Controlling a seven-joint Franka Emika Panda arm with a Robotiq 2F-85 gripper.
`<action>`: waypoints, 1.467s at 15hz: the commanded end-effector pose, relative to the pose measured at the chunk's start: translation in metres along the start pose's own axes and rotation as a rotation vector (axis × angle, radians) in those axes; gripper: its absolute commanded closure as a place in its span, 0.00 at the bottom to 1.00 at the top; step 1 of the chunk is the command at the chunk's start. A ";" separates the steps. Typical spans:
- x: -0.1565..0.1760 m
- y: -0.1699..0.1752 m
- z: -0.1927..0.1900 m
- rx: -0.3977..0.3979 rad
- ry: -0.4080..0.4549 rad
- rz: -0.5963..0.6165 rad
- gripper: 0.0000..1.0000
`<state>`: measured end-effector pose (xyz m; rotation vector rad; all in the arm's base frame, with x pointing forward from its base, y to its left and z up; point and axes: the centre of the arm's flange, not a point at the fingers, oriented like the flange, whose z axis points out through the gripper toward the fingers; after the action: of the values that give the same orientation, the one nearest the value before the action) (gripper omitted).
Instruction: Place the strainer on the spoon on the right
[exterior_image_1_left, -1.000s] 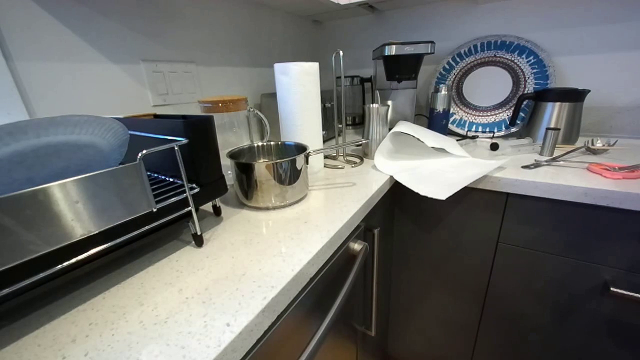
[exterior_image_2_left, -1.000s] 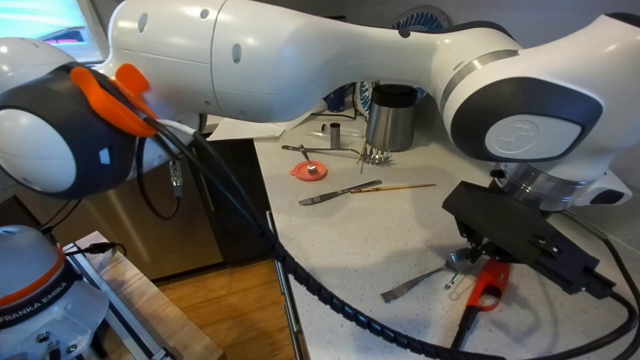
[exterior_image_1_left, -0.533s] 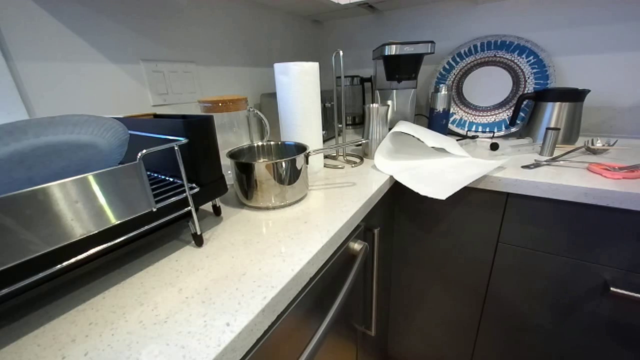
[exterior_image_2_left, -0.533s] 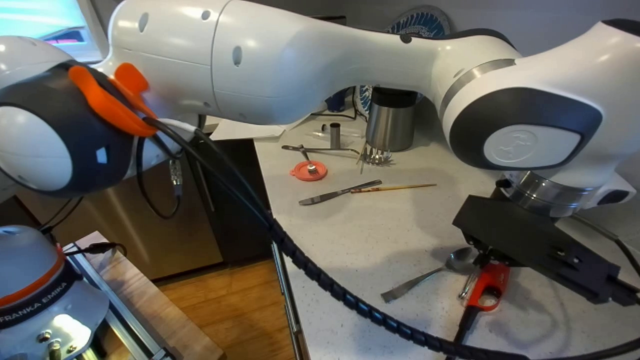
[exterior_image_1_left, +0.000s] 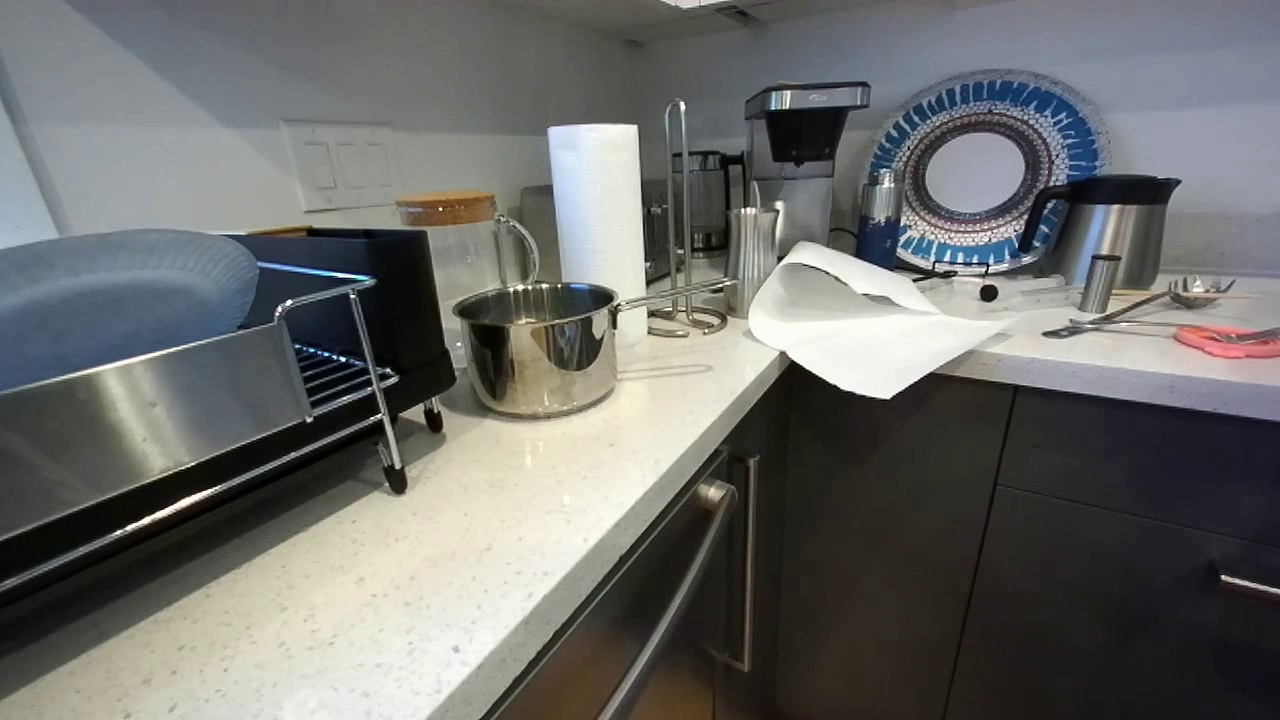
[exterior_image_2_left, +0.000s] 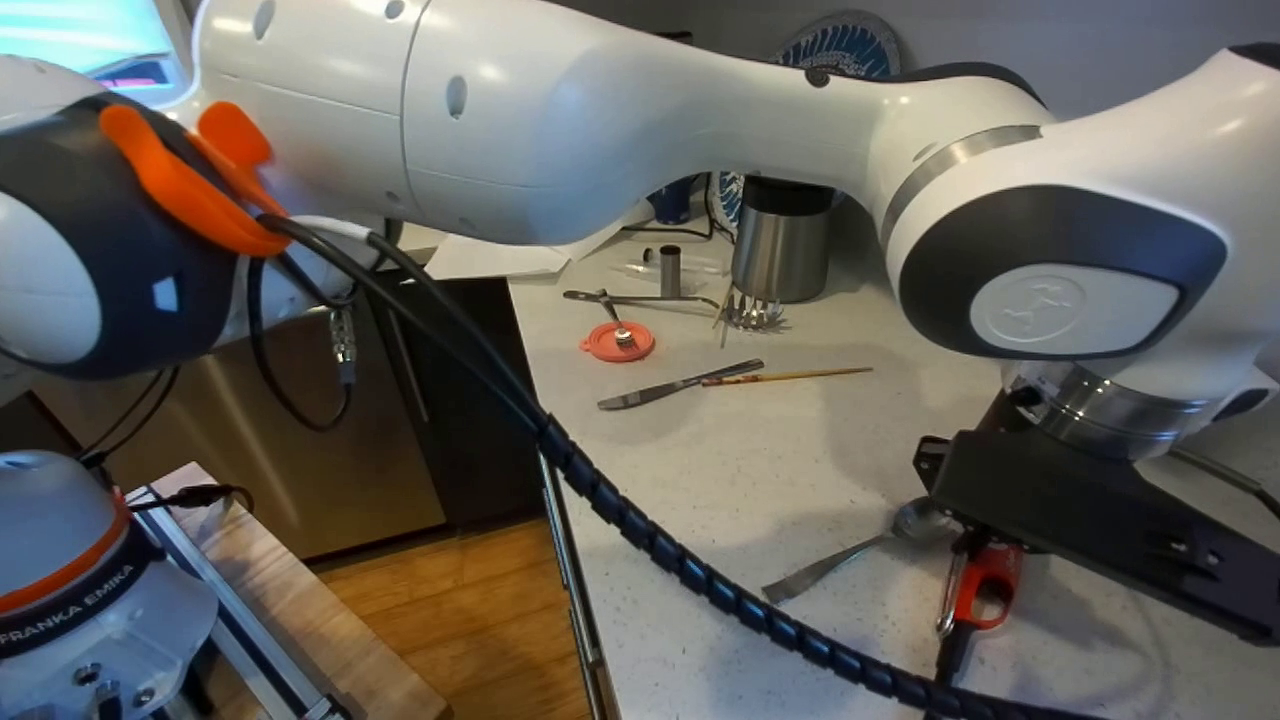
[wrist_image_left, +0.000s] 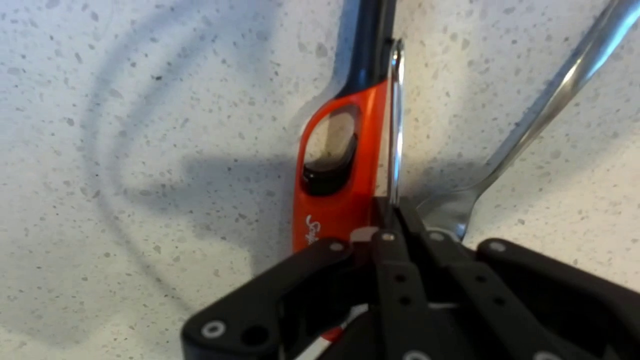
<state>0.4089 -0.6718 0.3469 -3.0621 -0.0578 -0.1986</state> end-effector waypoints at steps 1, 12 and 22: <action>-0.024 -0.021 0.000 -0.015 -0.017 -0.064 0.99; -0.027 -0.032 0.003 -0.061 -0.055 -0.243 0.99; -0.026 -0.046 0.012 -0.091 -0.086 -0.320 0.71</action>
<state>0.3963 -0.6480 0.3368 -3.1273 -0.5136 -0.1126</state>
